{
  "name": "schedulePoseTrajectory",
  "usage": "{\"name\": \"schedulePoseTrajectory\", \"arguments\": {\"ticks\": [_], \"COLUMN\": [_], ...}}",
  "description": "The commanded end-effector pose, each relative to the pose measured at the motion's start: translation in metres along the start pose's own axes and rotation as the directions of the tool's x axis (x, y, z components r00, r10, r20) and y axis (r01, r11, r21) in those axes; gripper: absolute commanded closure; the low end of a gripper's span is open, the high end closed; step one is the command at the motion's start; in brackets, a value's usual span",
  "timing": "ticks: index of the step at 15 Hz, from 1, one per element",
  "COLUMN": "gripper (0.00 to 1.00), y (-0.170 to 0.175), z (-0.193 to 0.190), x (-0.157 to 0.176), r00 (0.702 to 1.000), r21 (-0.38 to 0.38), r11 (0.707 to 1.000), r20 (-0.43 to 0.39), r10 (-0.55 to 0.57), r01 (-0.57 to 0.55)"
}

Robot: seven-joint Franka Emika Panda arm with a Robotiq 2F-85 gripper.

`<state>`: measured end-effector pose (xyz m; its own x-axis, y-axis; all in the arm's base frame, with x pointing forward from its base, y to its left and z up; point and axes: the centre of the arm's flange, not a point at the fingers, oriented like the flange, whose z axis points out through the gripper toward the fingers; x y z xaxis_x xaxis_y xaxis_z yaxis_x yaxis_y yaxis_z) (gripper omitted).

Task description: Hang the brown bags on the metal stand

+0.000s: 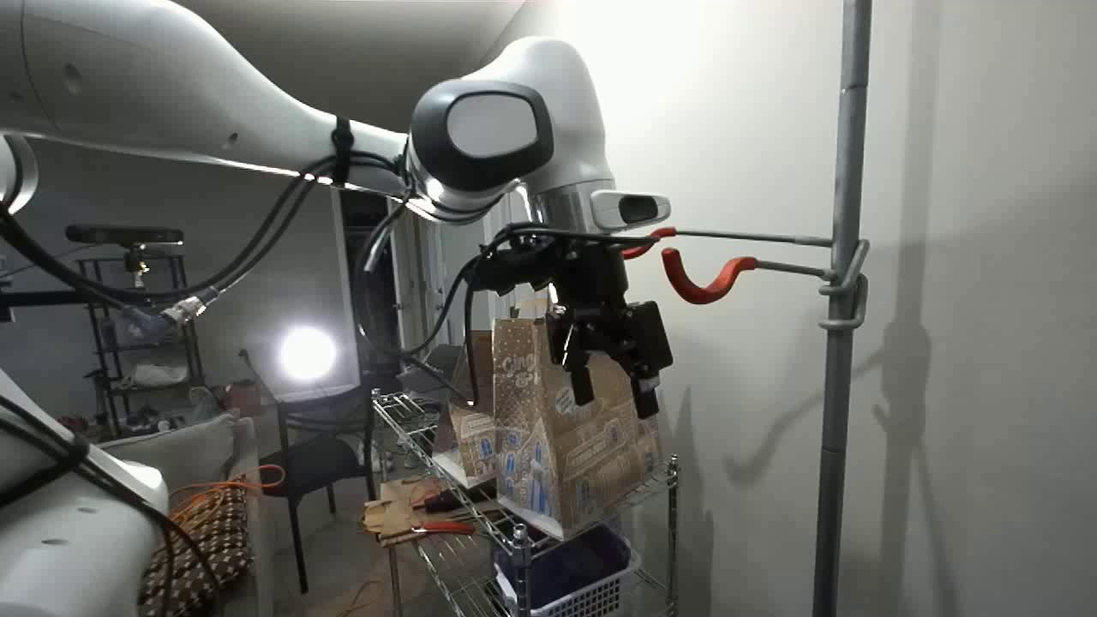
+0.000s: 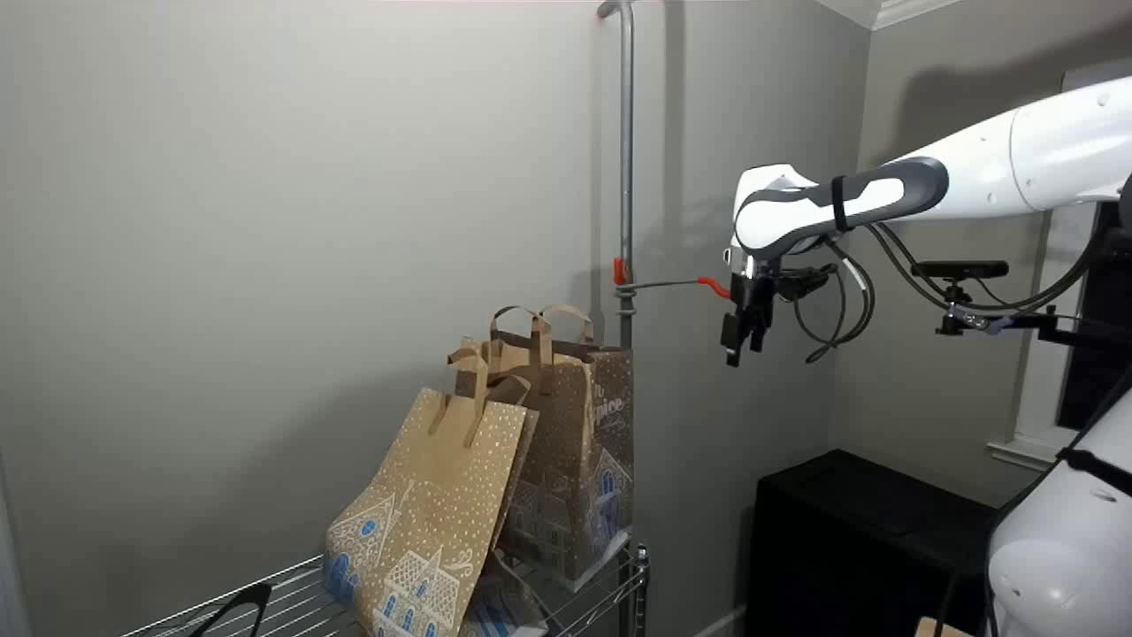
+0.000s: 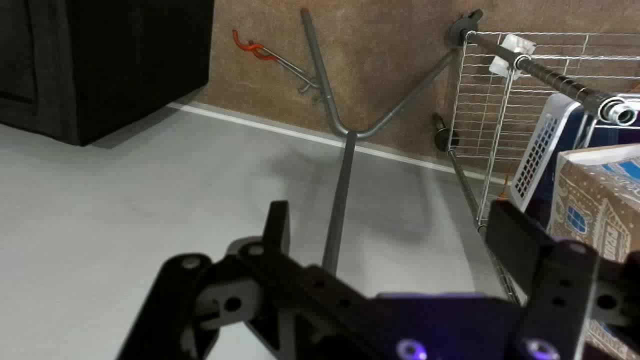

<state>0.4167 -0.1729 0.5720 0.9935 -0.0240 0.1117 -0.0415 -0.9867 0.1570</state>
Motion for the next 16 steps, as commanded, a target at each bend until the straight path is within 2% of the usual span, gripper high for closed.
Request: {"name": "schedulePoseTrajectory", "arguments": {"ticks": [1,7,9,12,14,16], "gripper": [0.0,0.0,0.0,0.0,0.0,0.0], "y": [0.0,0.0,-0.044,-0.128,-0.178,-0.207], "z": [0.0,0.0,-0.004,-0.031,-0.053,-0.068], "x": [0.0,0.0,0.008,0.018,0.024,0.023], "r00": [1.0,1.0,0.998,0.991,0.99,0.992], "r21": [0.0,0.0,0.047,0.109,0.121,0.105], "r11": [1.0,1.0,0.997,0.987,0.985,0.99], "r20": [0.0,0.0,-0.04,-0.082,-0.087,-0.084], "r10": [0.0,0.0,-0.051,-0.106,-0.109,-0.09], "r01": [0.0,0.0,0.053,0.114,0.119,0.099]}}
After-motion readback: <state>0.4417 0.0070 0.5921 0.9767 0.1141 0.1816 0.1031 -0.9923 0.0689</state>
